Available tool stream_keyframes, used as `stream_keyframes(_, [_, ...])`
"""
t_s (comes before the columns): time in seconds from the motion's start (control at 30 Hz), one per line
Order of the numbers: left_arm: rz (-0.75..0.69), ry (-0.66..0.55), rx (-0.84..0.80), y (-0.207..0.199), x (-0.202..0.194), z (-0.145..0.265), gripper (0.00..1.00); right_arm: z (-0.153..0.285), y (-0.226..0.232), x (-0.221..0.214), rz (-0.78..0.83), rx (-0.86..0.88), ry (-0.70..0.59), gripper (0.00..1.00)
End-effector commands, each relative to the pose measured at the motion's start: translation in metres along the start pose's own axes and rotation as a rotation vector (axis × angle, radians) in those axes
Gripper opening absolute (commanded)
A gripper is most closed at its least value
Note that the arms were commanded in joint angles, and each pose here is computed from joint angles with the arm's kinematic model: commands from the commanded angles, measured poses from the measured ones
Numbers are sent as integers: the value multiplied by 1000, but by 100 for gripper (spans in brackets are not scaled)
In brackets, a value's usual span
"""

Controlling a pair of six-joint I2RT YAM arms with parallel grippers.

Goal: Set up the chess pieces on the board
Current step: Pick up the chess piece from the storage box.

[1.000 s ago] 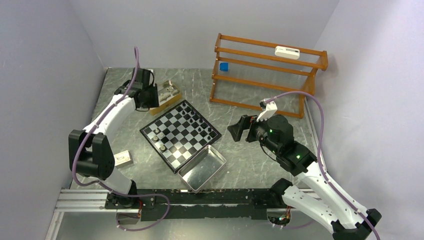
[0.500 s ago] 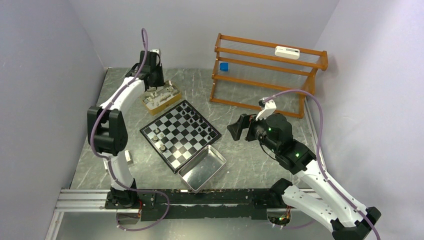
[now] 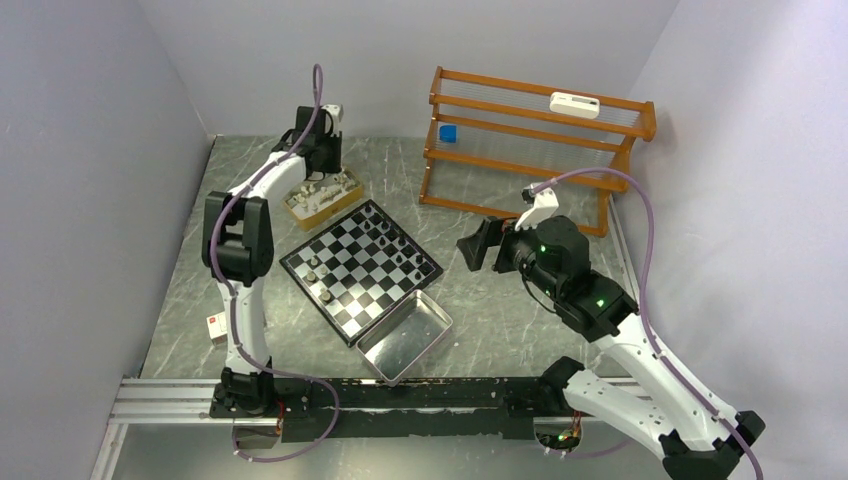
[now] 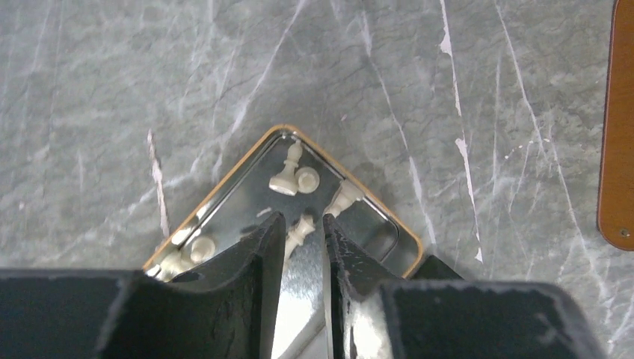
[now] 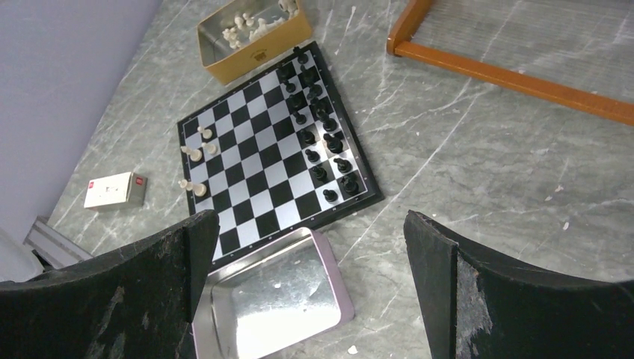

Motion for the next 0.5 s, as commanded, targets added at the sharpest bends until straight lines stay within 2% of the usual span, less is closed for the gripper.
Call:
stream_keyframes(0.0, [-110, -104, -66, -3, 20, -13, 30, 2, 7, 11, 11, -3, -23, 100])
stream_keyframes(0.17, [-117, -66, -44, 1, 9, -32, 31, 0, 8, 14, 31, -22, -12, 100])
stream_keyframes(0.47, [-154, -89, -178, -3, -4, -48, 33, -7, 7, 15, 46, -42, -10, 100])
Point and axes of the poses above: each gripper's point midway between its finger pads, its own z axis back along the fingers, its own y axis along the line the jaws close on, x = y × z, the point moved 8 cm from there along z, back along the fingers, and after that the axes turned 15 degrees about -z, right-handed, at the moved point
